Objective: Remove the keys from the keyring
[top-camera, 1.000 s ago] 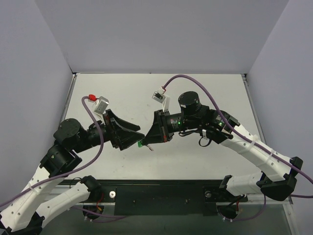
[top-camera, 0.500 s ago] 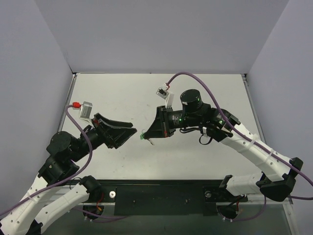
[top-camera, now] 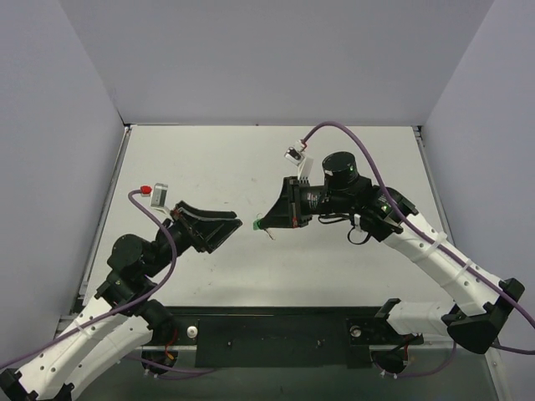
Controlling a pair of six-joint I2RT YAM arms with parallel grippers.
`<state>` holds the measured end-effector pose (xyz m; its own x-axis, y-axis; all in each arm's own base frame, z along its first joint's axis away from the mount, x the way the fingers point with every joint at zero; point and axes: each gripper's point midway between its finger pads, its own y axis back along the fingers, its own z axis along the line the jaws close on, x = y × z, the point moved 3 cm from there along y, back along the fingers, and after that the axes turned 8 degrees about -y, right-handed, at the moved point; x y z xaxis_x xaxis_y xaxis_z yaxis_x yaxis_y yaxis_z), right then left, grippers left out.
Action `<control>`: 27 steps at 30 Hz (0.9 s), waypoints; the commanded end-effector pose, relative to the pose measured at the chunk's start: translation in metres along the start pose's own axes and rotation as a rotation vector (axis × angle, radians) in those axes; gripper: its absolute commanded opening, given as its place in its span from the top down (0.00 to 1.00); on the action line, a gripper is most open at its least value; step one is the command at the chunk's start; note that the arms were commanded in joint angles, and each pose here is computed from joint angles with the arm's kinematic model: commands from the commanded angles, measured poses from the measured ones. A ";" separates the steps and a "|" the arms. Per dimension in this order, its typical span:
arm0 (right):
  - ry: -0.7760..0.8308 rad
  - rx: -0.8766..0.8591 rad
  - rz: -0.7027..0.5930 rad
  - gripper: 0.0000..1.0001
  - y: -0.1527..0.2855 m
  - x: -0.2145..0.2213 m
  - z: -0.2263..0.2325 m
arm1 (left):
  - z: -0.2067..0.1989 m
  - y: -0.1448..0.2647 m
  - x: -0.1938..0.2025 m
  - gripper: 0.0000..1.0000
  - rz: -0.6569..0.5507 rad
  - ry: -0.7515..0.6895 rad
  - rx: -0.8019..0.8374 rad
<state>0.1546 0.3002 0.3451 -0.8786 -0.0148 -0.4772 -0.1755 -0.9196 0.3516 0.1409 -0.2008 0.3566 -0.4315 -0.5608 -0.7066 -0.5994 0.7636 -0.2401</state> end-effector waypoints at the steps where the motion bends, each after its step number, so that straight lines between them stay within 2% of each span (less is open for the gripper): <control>1: 0.036 -0.067 -0.002 1.00 0.015 0.003 0.005 | -0.027 -0.003 -0.016 0.17 -0.084 0.034 0.199; 13: 0.059 -0.117 0.047 1.00 0.015 0.017 -0.005 | -0.003 -0.011 0.004 0.15 -0.061 0.119 0.261; 27: 0.056 -0.170 0.028 1.00 0.000 0.002 0.002 | 0.005 -0.014 0.021 0.27 -0.002 0.140 0.272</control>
<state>0.1484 0.2932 0.3298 -0.8767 -0.0694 -0.4760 -0.0840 -0.9523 0.2935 0.1509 -0.2236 0.3330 -0.5514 -0.5791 -0.6005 -0.4465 0.8129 -0.3740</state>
